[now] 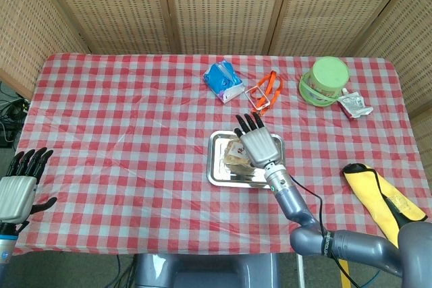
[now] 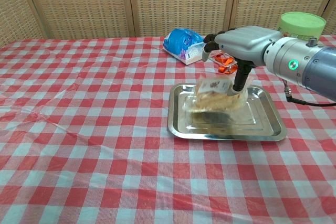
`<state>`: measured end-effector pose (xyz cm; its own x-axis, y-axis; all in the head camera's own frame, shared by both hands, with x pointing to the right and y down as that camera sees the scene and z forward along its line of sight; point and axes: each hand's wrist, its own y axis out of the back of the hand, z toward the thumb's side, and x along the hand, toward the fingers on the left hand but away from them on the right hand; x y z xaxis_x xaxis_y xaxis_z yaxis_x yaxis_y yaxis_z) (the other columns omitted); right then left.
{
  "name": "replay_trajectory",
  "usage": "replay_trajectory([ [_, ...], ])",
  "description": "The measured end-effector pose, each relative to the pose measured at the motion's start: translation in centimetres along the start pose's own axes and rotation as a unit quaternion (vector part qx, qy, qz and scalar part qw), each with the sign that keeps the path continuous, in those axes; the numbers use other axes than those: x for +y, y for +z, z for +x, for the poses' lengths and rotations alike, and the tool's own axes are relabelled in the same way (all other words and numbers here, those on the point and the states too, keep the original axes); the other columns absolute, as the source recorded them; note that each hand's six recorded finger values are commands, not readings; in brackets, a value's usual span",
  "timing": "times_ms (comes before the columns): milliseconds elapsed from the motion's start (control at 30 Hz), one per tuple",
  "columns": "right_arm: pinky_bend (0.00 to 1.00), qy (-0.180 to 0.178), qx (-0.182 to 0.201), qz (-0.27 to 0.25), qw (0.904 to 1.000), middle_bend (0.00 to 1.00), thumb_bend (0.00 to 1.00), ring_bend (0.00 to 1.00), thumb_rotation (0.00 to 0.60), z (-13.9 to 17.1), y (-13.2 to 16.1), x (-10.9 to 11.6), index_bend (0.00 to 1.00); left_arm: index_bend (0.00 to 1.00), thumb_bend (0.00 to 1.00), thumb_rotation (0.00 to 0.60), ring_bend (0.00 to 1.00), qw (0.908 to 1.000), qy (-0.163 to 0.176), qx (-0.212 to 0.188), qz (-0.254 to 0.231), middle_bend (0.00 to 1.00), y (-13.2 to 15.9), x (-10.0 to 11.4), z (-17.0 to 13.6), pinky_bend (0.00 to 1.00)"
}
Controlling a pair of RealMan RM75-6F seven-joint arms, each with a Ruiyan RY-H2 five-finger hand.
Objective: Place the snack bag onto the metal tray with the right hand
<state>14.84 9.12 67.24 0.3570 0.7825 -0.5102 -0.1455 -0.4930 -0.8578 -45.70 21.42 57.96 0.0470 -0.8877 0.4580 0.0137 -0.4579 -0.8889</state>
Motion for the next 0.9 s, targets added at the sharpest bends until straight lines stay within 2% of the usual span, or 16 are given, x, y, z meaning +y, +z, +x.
replay_trajectory([
  [133, 0.0, -0.005, -0.009, 0.004, 0.9999, 0.0, 0.13, 0.0, 0.6, 0.6, -0.5, 0.0, 0.02, 0.0, 0.1, 0.6, 0.0, 1.0, 0.002, 0.001, -0.001, 0.0, 0.0, 0.1, 0.0, 0.0],
  [367, 0.0, -0.003, -0.031, 0.006, 0.9995, 0.0, 0.13, 0.0, 0.6, 2.2, -2.3, 0.2, 0.02, 0.0, 0.1, 0.6, 0.0, 1.0, 0.009, -0.003, -0.003, 0.0, 0.2, 0.4, -0.3, 0.0],
  [667, 0.0, -0.023, -0.049, -0.005, 0.9985, 0.0, 0.12, 0.0, 0.6, 8.3, -6.4, -0.2, 0.0, 0.0, 0.1, 0.6, 0.0, 0.9998, 0.018, -0.008, -0.008, 0.0, 0.3, 0.7, -0.7, 0.0],
  [900, 0.0, -0.064, -0.07, -0.039, 0.9948, 0.0, 0.12, 0.0, 0.6, 14.1, -10.5, -1.2, 0.0, 0.0, 0.1, 0.6, 0.0, 0.9994, 0.03, -0.011, -0.015, 0.0, 0.4, 1.2, -1.0, 0.0],
])
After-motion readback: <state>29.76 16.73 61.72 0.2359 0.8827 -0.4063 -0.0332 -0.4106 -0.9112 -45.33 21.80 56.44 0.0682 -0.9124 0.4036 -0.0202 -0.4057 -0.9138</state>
